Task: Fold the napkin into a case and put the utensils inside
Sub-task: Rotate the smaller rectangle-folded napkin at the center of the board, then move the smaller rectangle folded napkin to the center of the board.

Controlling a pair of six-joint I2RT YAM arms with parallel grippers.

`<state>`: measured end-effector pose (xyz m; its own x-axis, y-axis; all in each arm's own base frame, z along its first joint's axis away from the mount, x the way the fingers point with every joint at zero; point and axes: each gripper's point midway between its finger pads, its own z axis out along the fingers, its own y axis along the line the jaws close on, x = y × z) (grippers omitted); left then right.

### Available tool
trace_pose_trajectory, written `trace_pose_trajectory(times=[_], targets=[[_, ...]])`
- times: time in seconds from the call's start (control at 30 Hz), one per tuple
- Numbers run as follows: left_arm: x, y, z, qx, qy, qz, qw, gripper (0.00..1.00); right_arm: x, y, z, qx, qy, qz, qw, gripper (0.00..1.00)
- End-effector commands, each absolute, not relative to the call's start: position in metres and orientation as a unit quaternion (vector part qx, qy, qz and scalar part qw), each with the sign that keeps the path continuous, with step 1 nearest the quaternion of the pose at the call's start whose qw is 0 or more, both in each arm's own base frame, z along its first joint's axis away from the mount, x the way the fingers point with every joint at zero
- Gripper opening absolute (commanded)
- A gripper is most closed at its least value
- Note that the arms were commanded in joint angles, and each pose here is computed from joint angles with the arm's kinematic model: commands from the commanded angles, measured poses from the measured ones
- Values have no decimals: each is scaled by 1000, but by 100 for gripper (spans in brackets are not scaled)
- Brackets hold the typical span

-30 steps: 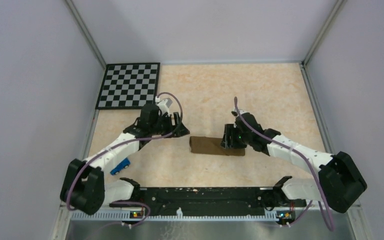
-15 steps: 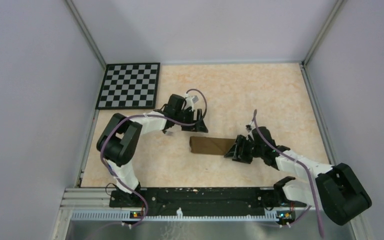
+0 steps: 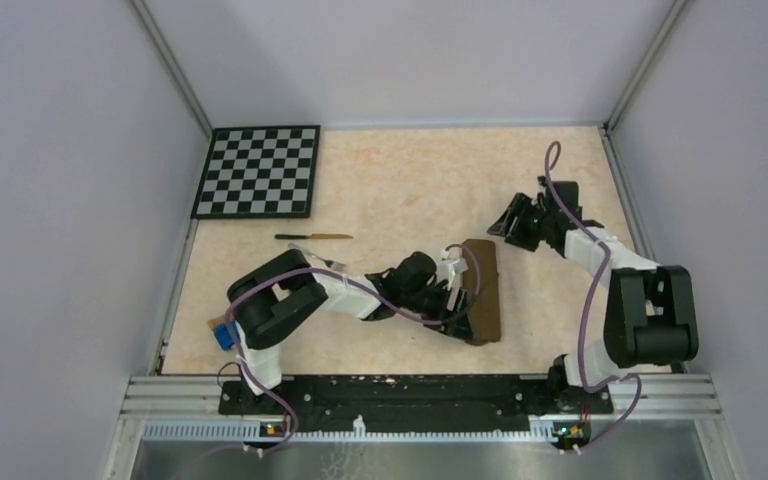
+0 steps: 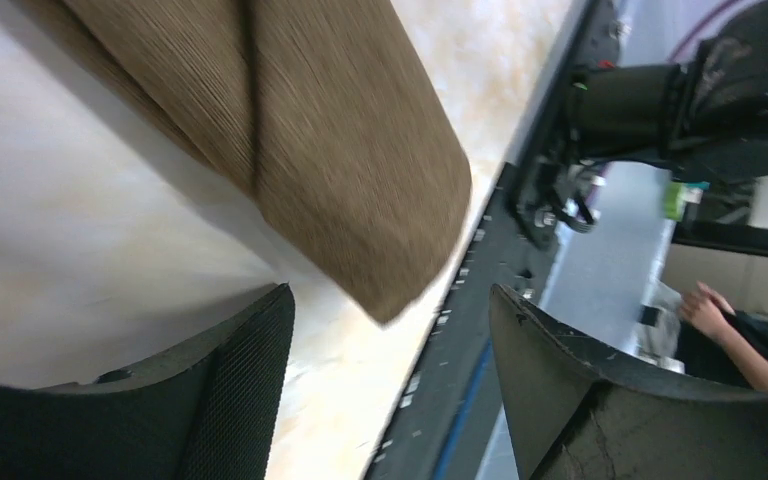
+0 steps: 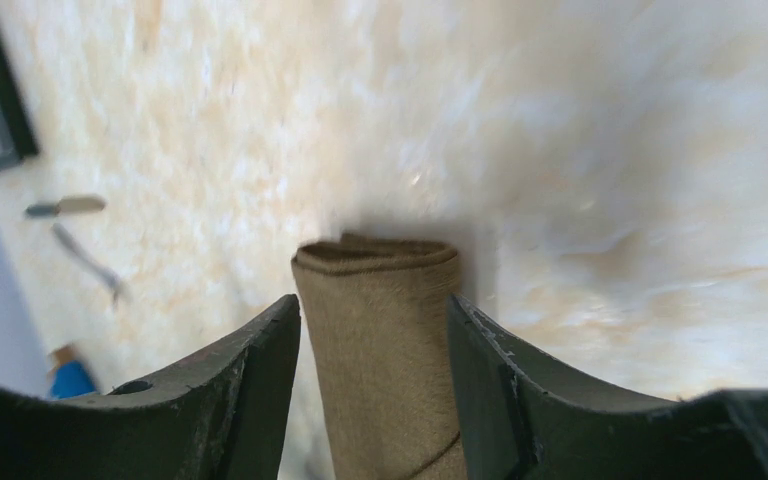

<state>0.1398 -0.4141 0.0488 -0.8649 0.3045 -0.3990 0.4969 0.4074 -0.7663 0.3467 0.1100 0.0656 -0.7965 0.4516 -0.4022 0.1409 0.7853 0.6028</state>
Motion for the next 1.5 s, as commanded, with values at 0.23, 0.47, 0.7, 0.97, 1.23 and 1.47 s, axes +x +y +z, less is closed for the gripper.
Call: trace_pose_trajectory(times=[0.23,0.47,0.7,0.97,1.23,1.47], targets=[[169,-434,56,116,843,-509,133,73,320,57,177,103,890,156,416,56],[203,-461,35,118,855,-481,154,56,302,62,200,89,878,176,436,56],[196,-512,13,149,847,-496,124,39,289,59,220,91,867,173,459,55],[209,-569,0,173,839,-499,130,33,276,52,245,96,852,163,488,55],[189,-611,-8,171,829,-525,92,31,269,53,257,94,845,167,500,55],[176,-635,-4,174,821,-538,83,29,266,54,260,91,843,172,502,55]])
